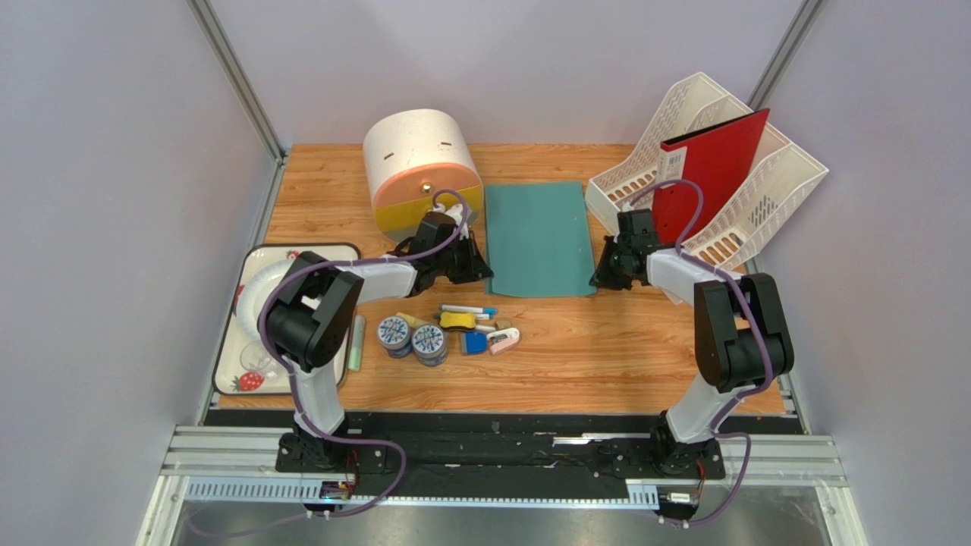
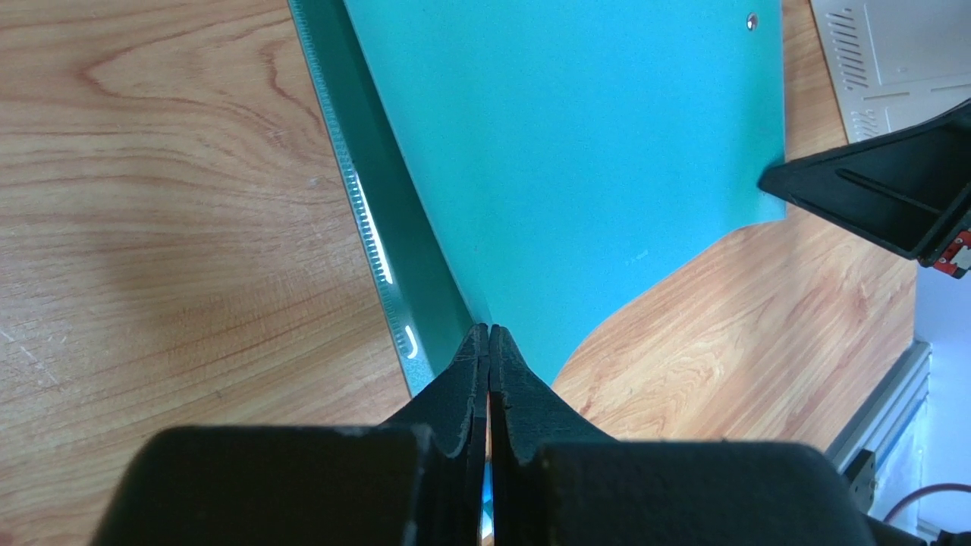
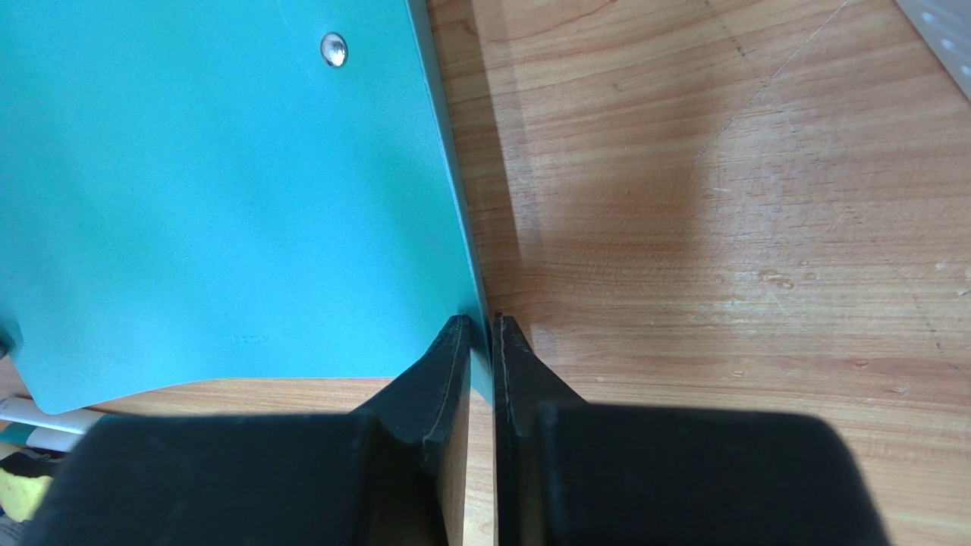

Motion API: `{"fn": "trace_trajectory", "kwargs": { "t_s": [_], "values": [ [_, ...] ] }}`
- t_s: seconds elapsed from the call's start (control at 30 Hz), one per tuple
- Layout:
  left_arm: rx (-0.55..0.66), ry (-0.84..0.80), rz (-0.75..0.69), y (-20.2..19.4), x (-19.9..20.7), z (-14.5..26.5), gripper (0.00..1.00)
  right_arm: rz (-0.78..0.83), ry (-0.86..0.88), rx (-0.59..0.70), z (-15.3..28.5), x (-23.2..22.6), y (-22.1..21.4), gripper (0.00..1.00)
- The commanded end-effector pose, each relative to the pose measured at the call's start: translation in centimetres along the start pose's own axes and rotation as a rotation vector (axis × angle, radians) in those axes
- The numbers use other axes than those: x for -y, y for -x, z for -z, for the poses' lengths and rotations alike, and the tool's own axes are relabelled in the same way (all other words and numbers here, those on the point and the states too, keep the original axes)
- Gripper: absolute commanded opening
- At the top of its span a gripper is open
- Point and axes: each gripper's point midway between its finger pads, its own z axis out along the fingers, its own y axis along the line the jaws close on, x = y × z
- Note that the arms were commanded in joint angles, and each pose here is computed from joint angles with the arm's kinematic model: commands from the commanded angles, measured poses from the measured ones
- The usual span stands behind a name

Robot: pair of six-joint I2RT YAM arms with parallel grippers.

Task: Organize the desk
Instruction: Pick up the folder from the center of the board.

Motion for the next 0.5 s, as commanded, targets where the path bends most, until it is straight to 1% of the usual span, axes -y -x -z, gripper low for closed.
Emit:
{"fn": "trace_trajectory", "kwargs": {
  "t_s": [0.0,0.03,0.13,0.17,0.3,0.47],
  "values": [
    [0.027,-0.178,-0.038,1.3,5.6,0.8,0.03,-0.006,-0.060,-0.146,-0.3,2.0,-4.7,0.07],
    [0.022,-0.176,-0.035,1.1,5.5,0.7,0.07,-0.008,-0.058,-0.147,-0.3,2.0,-4.8,0.07],
    [0.004,-0.178,-0.027,0.6,5.2,0.0,0.12,-0.006,-0.052,-0.149,-0.3,1.9,-4.9,0.07],
    [-0.013,-0.181,-0.016,0.1,5.0,-0.4,0.12,-0.008,-0.051,-0.150,-0.4,1.9,-4.9,0.08],
    [-0.010,-0.208,-0.003,0.0,5.3,-0.9,0.13,-0.010,-0.046,-0.153,-0.4,1.9,-5.0,0.08],
    [-0.016,-0.210,0.001,-0.3,5.3,-1.3,0.19,-0.009,-0.041,-0.156,-0.5,1.8,-5.1,0.08]
  ]
}}
